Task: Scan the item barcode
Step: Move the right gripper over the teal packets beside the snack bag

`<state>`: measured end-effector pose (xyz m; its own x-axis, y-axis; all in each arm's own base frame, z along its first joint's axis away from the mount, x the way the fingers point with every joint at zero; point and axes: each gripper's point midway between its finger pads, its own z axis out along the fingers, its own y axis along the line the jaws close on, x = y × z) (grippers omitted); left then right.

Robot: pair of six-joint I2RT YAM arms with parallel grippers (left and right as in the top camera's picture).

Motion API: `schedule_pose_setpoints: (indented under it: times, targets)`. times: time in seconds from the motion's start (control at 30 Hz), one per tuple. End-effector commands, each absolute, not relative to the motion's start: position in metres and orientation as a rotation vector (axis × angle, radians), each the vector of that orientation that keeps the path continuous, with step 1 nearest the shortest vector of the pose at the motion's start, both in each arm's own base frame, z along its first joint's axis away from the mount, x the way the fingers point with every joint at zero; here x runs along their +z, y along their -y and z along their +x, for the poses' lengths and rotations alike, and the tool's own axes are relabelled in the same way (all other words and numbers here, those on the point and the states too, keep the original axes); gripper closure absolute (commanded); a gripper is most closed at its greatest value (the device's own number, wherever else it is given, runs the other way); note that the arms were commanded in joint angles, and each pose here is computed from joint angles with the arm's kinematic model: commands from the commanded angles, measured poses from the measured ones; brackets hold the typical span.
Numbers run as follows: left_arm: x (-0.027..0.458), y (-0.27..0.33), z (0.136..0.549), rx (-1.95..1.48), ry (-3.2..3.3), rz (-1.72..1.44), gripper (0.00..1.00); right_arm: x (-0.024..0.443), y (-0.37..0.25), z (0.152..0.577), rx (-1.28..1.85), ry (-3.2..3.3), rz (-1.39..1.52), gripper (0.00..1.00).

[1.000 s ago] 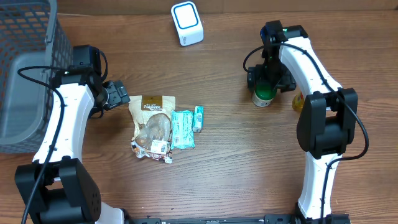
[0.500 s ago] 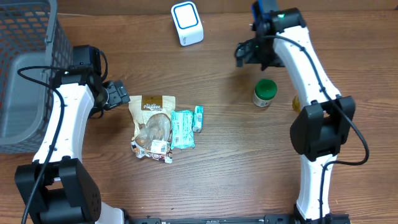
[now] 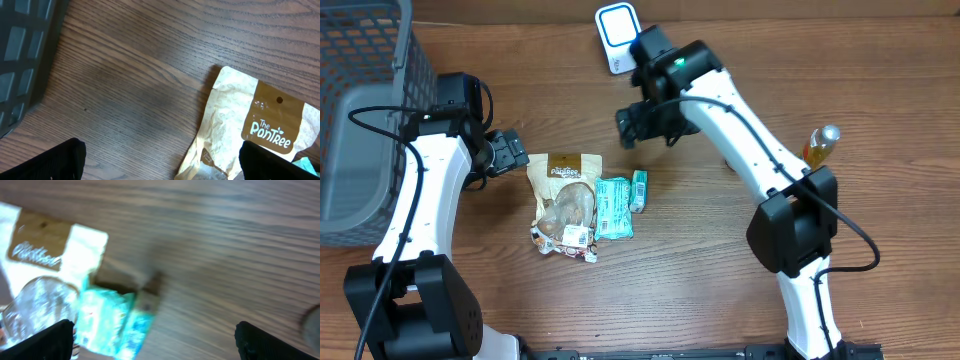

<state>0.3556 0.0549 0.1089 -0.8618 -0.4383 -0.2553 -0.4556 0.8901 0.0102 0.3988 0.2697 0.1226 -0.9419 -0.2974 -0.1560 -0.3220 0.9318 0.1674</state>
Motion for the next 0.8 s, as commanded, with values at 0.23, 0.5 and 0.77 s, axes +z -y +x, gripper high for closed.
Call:
schedule_pose_setpoints:
  times: [0.23,0.5,0.77]
  targets:
    - [0.118,-0.055,0.357,0.099,-2.793,-0.64,0.0,0.132,-0.307,0.377,0.338,-2.915,-0.597,0.0]
    - [0.118,-0.055,0.357,0.099,-2.793,-0.64,0.01,0.132,-0.307,0.377,0.338,-2.915,-0.596,0.0]
    - [0.118,-0.055,0.357,0.099,-2.793,-0.64,0.0,0.132,-0.307,0.377,0.338,-2.915,-0.596,0.0]
